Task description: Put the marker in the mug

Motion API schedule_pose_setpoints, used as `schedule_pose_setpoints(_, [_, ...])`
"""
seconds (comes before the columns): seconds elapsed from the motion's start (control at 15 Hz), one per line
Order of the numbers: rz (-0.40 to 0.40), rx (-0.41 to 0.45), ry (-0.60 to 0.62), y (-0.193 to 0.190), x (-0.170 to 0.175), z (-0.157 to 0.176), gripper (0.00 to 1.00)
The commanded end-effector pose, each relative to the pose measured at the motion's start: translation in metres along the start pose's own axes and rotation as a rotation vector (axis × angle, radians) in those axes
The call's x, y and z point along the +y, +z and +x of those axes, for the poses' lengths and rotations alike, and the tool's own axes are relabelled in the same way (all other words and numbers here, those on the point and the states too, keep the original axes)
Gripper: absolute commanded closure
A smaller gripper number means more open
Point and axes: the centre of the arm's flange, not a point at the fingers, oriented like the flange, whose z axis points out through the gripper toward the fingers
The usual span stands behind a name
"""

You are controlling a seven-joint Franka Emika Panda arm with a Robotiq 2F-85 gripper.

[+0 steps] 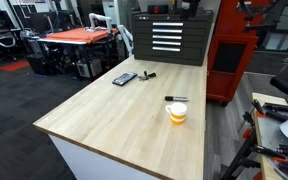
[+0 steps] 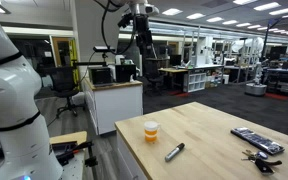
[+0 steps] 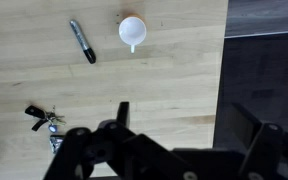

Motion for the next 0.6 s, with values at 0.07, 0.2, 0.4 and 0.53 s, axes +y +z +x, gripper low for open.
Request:
schedule_pose_setpoints(0.07, [0.0,0.0,0.0,0.0,0.0,0.0,0.0])
schedule_pose_setpoints(0.2, [0.0,0.0,0.0,0.0,0.0,0.0,0.0])
schedule_pose_setpoints(0.4, [0.0,0.0,0.0,0.0,0.0,0.0,0.0])
schedule_pose_setpoints(0.53, [-0.003,0.0,-0.007,0.0004,-0.0004,-0.0004,0.0])
